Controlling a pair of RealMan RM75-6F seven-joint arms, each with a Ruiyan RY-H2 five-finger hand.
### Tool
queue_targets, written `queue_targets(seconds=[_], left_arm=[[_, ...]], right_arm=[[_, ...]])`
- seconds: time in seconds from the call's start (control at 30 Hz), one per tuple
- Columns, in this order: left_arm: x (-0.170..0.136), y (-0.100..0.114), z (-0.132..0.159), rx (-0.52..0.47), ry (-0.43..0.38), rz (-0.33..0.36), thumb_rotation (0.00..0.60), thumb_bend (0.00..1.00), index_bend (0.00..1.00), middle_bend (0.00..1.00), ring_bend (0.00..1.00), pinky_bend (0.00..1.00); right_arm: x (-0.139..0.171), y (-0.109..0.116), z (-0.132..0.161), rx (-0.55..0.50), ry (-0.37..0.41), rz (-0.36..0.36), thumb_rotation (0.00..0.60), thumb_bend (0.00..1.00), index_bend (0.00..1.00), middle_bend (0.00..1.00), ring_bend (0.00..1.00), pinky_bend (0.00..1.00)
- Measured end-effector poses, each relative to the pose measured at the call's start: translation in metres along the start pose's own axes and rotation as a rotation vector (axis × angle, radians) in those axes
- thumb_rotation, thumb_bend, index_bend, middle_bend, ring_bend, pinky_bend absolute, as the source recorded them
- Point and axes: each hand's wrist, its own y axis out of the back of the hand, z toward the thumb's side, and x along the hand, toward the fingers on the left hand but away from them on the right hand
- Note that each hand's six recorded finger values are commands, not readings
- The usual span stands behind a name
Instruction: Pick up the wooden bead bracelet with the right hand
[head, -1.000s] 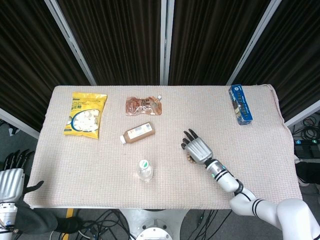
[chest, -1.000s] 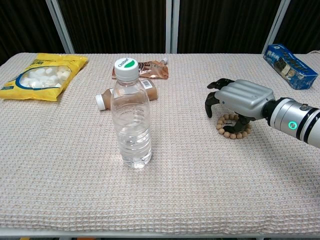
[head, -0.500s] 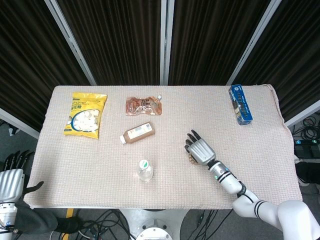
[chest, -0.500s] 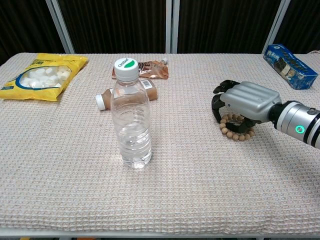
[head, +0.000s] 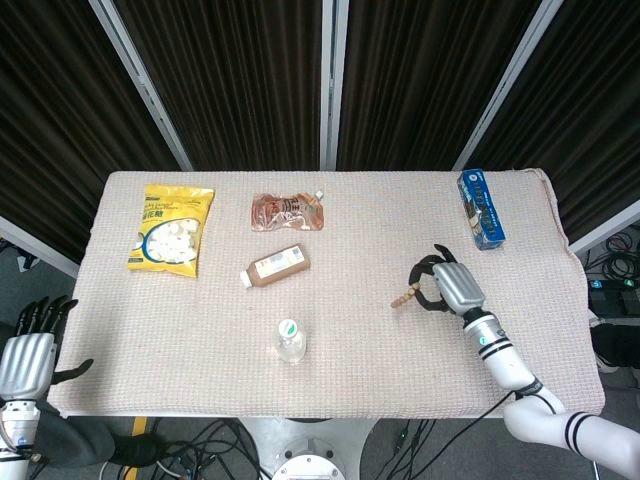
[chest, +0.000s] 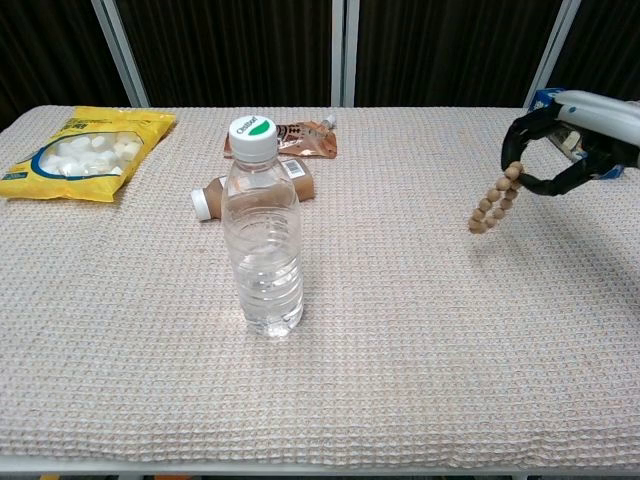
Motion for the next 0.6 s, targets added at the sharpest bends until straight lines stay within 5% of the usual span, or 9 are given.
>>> queue_targets(seconds=[0.37,0.6], left_arm=[[0.005,0.003,0.009,0.015,-0.025,-0.009,0.6,0.0,0.15,0.08,0.0,0.0],[0.006,0.002,0.011,0.015,-0.029,-0.017,0.6,0.0,0.15,0.08,0.0,0.0]], right_arm=[[0.018,0.018,-0.039,-0.593,-0.152,0.092,0.6,0.84,0.68,0.53,0.26,0.01],[0.03,0.012,-0.046,-0.816,-0.184,0.178,0.589,0.84,0.69,0.53,0.26,0.0]])
